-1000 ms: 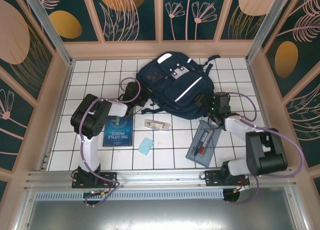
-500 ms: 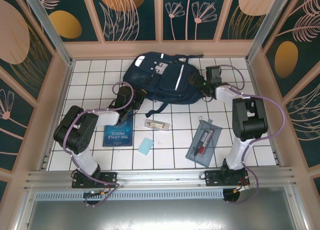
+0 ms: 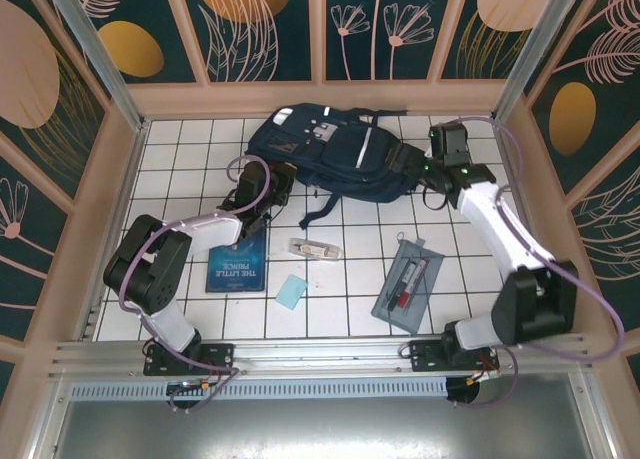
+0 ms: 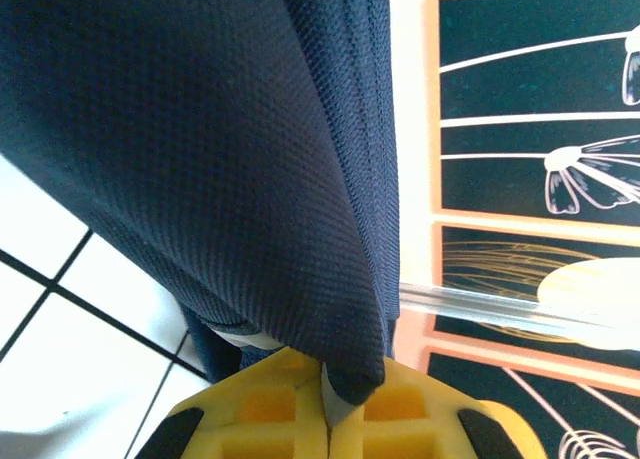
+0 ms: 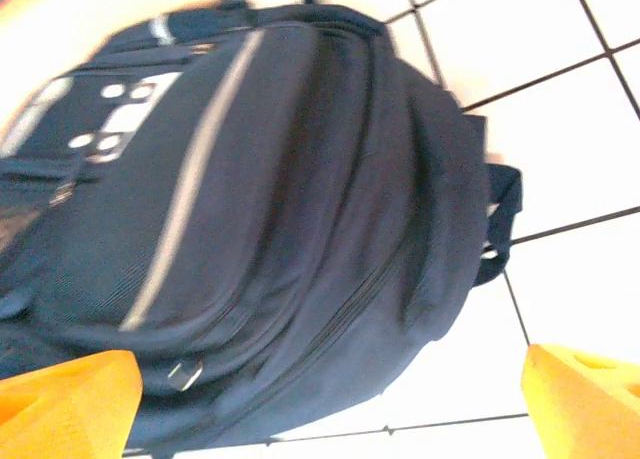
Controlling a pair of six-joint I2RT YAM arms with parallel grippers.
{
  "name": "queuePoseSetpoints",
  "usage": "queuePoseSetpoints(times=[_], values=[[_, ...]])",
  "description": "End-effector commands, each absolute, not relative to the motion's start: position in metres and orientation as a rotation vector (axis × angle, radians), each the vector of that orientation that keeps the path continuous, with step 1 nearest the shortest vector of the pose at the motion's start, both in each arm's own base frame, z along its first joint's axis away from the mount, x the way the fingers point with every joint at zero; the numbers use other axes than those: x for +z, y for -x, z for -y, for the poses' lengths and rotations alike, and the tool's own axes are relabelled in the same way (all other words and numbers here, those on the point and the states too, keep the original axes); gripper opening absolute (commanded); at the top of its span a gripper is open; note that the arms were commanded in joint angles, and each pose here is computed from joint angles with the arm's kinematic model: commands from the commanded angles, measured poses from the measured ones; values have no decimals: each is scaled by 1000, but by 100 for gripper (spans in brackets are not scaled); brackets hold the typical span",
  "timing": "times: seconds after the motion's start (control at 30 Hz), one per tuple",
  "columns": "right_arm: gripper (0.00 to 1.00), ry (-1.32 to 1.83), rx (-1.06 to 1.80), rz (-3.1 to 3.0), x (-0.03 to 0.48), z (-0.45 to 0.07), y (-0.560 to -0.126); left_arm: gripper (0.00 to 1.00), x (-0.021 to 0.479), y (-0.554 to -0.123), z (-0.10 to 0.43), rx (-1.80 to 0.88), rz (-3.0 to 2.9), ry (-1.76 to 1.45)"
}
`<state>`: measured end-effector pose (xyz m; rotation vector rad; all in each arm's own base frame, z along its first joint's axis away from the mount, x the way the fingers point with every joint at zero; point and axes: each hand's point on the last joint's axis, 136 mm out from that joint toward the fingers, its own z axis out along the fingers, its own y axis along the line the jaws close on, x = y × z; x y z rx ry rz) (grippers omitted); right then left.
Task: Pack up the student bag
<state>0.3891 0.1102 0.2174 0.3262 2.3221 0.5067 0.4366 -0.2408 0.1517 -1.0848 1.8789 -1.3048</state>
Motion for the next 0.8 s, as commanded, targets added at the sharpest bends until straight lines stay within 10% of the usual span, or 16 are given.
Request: queuePoseSetpoints(times=[0.0,0.33,0.77], values=[[92,-263,688,-2370,212,-155,-349,0,201,-448,250,-1473,-1708,1099],[65,-38,1009,-2179,198,-282,-328,0,215,-442,252,-1494,-1669,1093],[61,1,1033,-2070,148,-329,-358,0,208,-425,240,-1452,-1679,1136]])
